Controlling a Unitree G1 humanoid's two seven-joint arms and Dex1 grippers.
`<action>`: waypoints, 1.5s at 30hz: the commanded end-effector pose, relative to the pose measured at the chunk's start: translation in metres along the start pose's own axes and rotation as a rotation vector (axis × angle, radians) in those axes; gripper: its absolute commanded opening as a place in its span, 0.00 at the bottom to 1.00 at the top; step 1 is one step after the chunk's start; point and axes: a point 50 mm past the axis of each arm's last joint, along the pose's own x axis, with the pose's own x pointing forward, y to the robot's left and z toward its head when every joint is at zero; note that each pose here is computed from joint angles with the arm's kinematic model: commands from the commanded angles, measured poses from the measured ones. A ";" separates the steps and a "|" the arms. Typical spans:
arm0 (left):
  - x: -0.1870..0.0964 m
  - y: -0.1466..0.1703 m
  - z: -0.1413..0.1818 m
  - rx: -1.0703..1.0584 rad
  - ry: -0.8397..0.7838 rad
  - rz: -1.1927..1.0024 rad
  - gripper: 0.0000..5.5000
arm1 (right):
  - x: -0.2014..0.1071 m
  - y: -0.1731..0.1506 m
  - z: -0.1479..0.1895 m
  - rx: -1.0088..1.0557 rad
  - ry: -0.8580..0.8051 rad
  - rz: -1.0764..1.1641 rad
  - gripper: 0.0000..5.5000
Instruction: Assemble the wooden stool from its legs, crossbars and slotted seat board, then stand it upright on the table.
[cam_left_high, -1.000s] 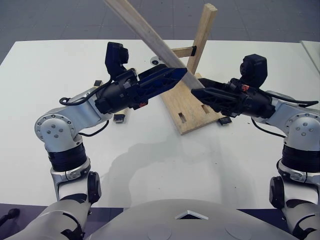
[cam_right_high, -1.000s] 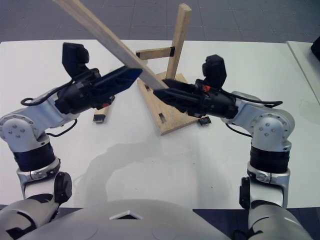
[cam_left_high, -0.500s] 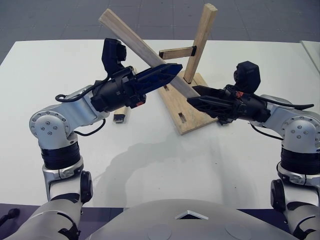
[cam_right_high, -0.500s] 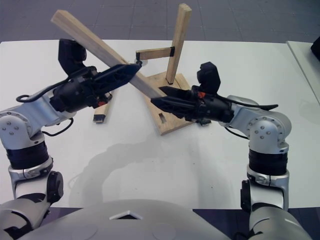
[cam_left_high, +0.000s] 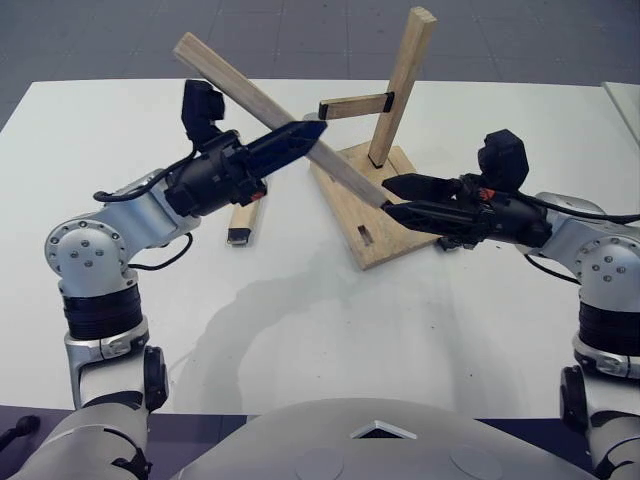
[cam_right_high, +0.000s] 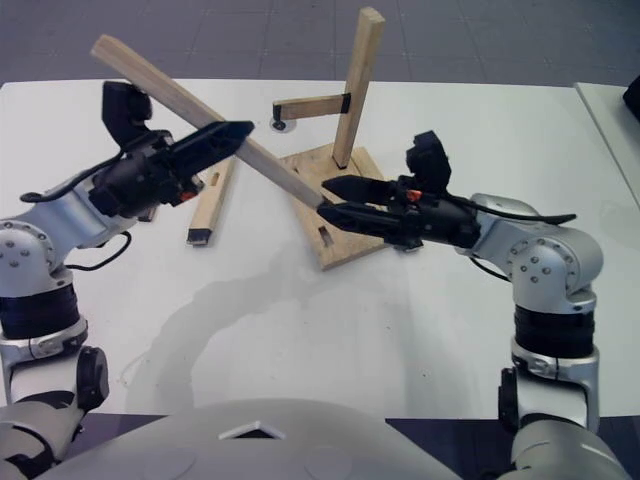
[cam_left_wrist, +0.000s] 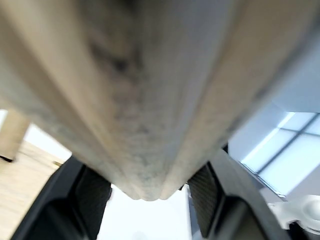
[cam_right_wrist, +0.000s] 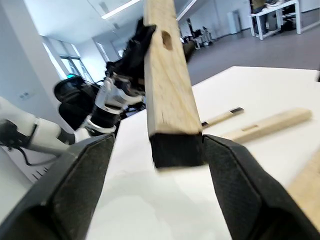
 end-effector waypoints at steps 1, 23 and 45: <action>-0.009 0.014 0.011 0.187 0.004 0.126 0.37 | -0.020 -0.025 0.003 -0.137 0.106 -0.284 0.73; -0.007 0.047 -0.024 0.458 0.120 0.297 0.37 | -0.023 -0.085 -0.053 -0.343 0.529 -0.800 0.98; 0.006 0.061 -0.048 0.477 0.264 0.169 0.37 | -0.027 -0.039 -0.075 -0.655 1.017 -0.386 0.98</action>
